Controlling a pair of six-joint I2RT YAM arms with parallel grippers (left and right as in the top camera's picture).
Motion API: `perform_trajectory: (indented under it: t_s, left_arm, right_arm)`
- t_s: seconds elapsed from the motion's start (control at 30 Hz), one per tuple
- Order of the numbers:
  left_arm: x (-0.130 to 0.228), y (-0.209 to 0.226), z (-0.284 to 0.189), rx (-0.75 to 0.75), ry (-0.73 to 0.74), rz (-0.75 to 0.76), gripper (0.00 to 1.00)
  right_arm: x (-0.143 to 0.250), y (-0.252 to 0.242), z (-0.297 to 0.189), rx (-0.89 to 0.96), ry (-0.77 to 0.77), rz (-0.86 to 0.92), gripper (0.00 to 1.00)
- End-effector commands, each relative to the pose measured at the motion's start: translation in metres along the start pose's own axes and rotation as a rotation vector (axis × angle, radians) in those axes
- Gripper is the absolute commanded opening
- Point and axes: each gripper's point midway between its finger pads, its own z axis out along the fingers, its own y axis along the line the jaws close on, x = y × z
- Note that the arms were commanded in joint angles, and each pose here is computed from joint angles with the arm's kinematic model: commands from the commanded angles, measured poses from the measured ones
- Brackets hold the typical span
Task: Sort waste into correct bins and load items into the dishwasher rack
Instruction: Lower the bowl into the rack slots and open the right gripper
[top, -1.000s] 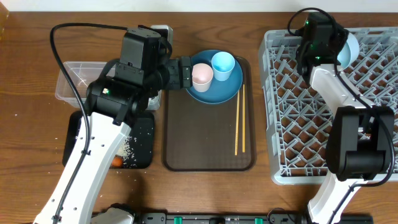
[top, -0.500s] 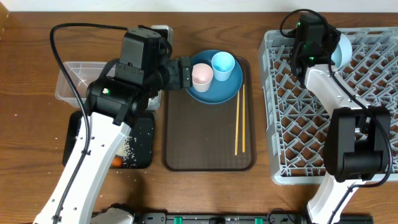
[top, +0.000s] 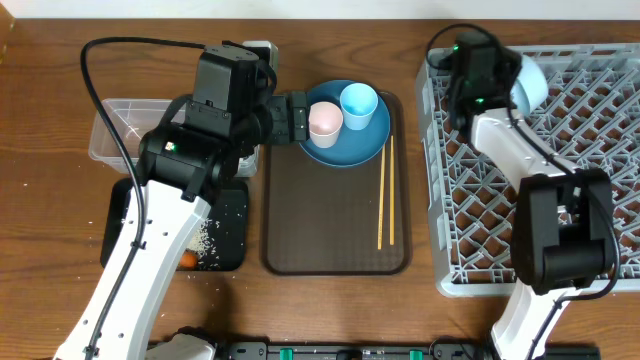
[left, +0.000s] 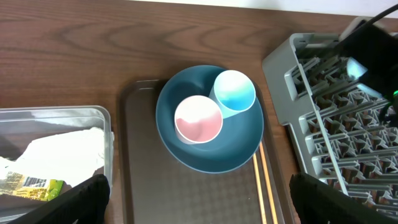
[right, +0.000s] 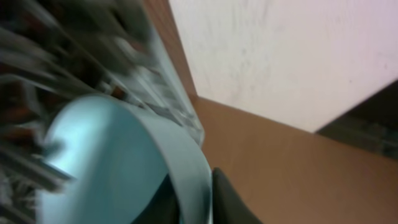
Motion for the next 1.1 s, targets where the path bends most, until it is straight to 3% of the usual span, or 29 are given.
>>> perform_trajectory:
  t_s: [0.0, 0.1, 0.37, 0.63, 0.83, 1.07]
  left_arm:
    - [-0.002, 0.0, -0.001, 0.004, -0.002, 0.01, 0.93]
    - [-0.002, 0.0, 0.0, 0.003, 0.0, 0.01, 0.93]
    - [0.0, 0.001, 0.006, -0.002, 0.016, 0.009, 0.93]
    - [0.004, 0.003, 0.013, -0.008, 0.036, 0.007, 0.93]
    - [0.004, 0.003, 0.013, -0.009, 0.037, 0.007, 0.93]
    - [0.008, 0.004, 0.013, -0.013, 0.051, 0.006, 0.93]
  right_arm:
    - [-0.02, 0.014, -0.01, -0.018, -0.053, 0.018, 0.23]
    - [-0.028, 0.015, -0.016, -0.018, -0.072, 0.048, 0.41]
    - [-0.05, 0.019, -0.035, -0.019, -0.13, 0.075, 0.69]
    - [-0.063, -0.001, -0.06, -0.007, -0.198, 0.302, 0.72]
    - [-0.031, -0.059, -0.074, -0.015, -0.253, 0.577, 0.7]
    - [0.019, -0.095, -0.083, -0.316, -0.426, 1.044, 0.63]
